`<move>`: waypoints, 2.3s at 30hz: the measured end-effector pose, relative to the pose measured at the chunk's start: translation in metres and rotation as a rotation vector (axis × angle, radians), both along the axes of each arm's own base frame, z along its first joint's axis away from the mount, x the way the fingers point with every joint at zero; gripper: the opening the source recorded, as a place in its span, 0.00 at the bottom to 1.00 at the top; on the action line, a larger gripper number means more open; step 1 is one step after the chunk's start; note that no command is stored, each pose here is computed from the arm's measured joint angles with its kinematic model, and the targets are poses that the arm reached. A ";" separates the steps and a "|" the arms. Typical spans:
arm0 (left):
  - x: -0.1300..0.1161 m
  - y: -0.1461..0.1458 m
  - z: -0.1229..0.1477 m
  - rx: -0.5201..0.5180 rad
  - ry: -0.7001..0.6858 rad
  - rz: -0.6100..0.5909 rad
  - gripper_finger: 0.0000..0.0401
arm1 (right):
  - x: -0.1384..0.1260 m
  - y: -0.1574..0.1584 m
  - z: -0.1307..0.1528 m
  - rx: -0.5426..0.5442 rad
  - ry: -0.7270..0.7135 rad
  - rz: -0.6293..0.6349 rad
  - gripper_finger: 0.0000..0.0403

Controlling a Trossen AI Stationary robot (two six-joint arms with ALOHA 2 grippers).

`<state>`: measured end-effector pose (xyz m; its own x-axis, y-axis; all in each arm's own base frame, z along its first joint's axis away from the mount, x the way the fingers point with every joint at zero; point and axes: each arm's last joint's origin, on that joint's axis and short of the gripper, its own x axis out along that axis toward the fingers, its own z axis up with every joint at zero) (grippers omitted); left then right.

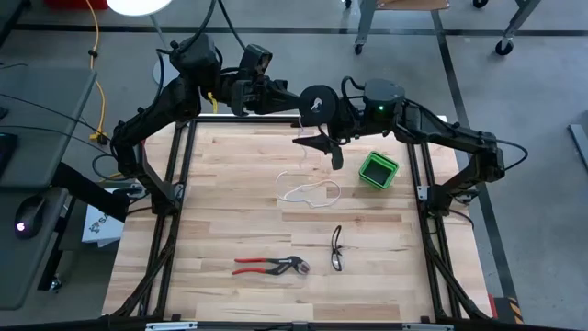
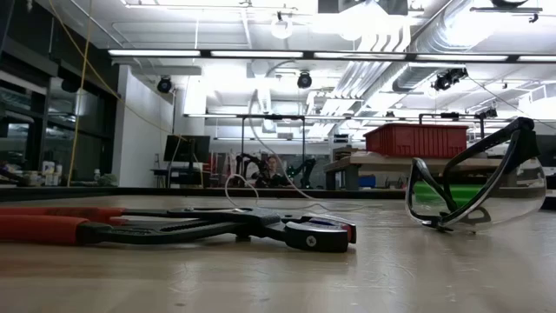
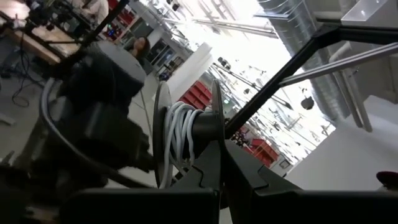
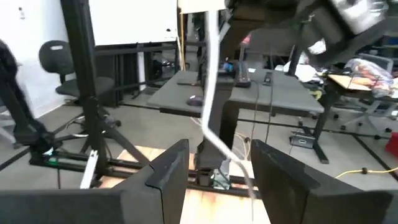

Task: Coil cords
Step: Coil the wire into the spool

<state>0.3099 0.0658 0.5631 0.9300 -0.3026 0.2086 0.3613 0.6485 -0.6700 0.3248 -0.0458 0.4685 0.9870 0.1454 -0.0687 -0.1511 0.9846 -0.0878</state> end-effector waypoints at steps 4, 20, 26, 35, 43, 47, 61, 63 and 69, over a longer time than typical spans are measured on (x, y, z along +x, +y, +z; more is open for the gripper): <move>-0.001 0.001 0.004 0.010 -0.039 0.006 0.00 | 0.000 0.000 -0.002 0.000 0.019 0.000 0.41; -0.004 0.005 0.005 0.015 -0.042 0.006 0.00 | 0.000 0.000 -0.003 -0.029 0.030 -0.044 0.06; -0.019 0.015 0.008 0.075 -0.033 0.092 0.00 | -0.001 0.005 -0.006 0.007 0.066 -0.010 0.01; -0.056 0.029 0.000 0.111 0.174 0.247 0.00 | -0.015 0.024 -0.003 0.039 0.124 0.047 0.00; -0.069 0.022 -0.016 -0.011 0.386 0.156 0.00 | -0.036 0.028 0.016 0.021 0.130 0.053 0.00; -0.065 0.016 -0.024 -0.081 0.469 0.050 0.00 | -0.039 0.026 0.023 -0.018 0.109 0.024 0.00; -0.004 0.000 -0.031 -0.208 0.406 -0.340 0.00 | -0.039 0.016 0.033 -0.054 0.018 -0.020 0.00; 0.006 -0.001 -0.034 -0.230 0.411 -0.383 0.00 | -0.039 0.016 0.037 -0.061 -0.029 -0.012 0.00; 0.039 -0.004 -0.038 -0.265 0.346 -0.506 0.00 | -0.039 0.017 0.045 -0.070 -0.107 0.027 0.00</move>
